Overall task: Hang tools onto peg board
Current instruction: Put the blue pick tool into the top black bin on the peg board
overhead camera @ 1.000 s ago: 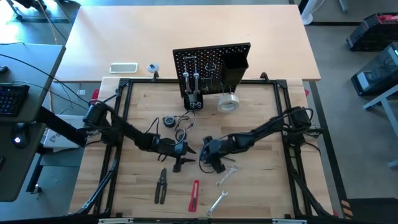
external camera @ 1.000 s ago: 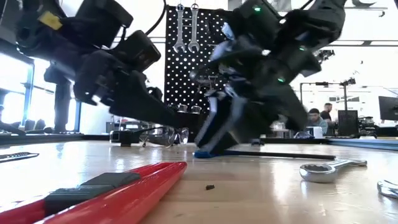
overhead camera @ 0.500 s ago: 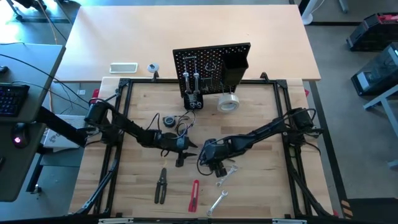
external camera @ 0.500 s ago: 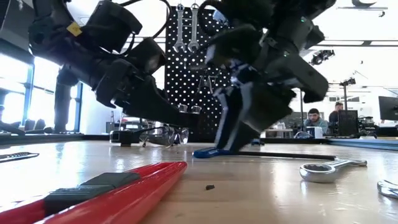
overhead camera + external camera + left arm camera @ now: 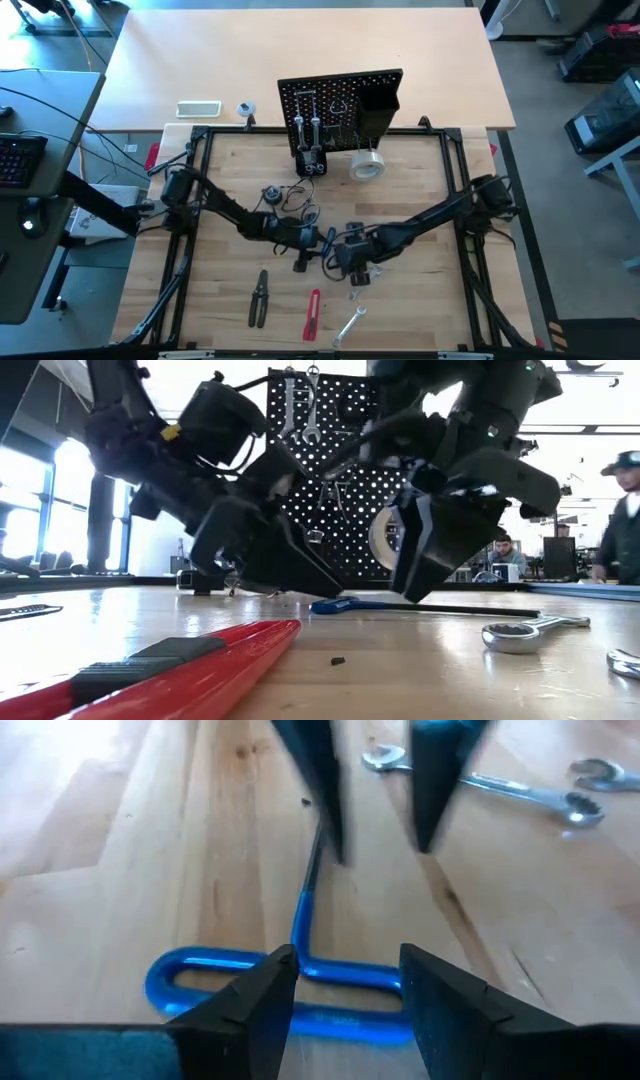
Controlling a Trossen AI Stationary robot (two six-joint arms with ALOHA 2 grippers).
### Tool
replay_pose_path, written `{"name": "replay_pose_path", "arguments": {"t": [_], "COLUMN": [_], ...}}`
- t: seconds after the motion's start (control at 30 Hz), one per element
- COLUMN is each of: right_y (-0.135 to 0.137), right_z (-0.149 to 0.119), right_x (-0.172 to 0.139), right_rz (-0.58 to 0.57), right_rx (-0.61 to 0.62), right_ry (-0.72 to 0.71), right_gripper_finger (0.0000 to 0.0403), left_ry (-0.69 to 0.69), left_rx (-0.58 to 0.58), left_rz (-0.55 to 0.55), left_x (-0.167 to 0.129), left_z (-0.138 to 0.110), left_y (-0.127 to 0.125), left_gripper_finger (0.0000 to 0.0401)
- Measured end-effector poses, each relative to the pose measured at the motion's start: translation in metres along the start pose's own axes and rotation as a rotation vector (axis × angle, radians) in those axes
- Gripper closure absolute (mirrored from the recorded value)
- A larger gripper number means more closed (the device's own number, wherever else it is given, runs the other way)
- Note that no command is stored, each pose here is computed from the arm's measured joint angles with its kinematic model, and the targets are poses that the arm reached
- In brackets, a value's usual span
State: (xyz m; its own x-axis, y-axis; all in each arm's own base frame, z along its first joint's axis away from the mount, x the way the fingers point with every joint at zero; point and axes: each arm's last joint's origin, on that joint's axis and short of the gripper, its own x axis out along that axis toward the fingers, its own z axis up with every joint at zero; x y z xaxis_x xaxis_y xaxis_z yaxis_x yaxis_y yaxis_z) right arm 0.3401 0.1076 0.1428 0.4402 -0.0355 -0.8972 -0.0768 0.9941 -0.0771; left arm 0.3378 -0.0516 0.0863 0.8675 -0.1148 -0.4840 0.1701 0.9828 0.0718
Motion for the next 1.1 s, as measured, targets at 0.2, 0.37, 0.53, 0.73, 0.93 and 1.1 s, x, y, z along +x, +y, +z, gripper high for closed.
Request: {"name": "replay_pose_path", "arguments": {"t": [0.2, 0.37, 0.53, 0.73, 0.93, 1.1], "right_y": [-0.006, -0.008, -0.013, -0.028, -0.033, -0.035], "right_z": [-0.012, -0.023, -0.032, -0.041, -0.056, -0.060], "right_x": [-0.004, 0.006, 0.016, 0.027, 0.034, 0.036], "right_rz": [-0.073, -0.059, -0.028, 0.020, 0.058, 0.068], "right_rx": [0.199, 0.288, 0.331, 0.393, 0.409, 0.416], "right_ry": [0.112, 0.068, -0.009, -0.099, -0.137, -0.148], "right_gripper_finger": [0.0231, 0.0231, 0.0231, 0.0278, 0.0392, 0.0397], "left_ry": [0.021, 0.059, 0.112, 0.131, 0.130, 0.165], "left_rx": [-0.020, -0.063, -0.082, -0.099, -0.094, -0.063], "left_rz": [-0.030, -0.034, -0.043, -0.043, -0.017, 0.064], "left_x": [0.012, 0.012, 0.012, 0.011, 0.002, -0.013], "left_z": [-0.004, -0.008, -0.013, -0.014, -0.004, 0.008], "left_y": [0.004, 0.007, 0.007, 0.007, 0.008, 0.013], "left_gripper_finger": [0.0229, 0.0229, 0.0229, 0.0229, 0.0229, 0.0229]}}
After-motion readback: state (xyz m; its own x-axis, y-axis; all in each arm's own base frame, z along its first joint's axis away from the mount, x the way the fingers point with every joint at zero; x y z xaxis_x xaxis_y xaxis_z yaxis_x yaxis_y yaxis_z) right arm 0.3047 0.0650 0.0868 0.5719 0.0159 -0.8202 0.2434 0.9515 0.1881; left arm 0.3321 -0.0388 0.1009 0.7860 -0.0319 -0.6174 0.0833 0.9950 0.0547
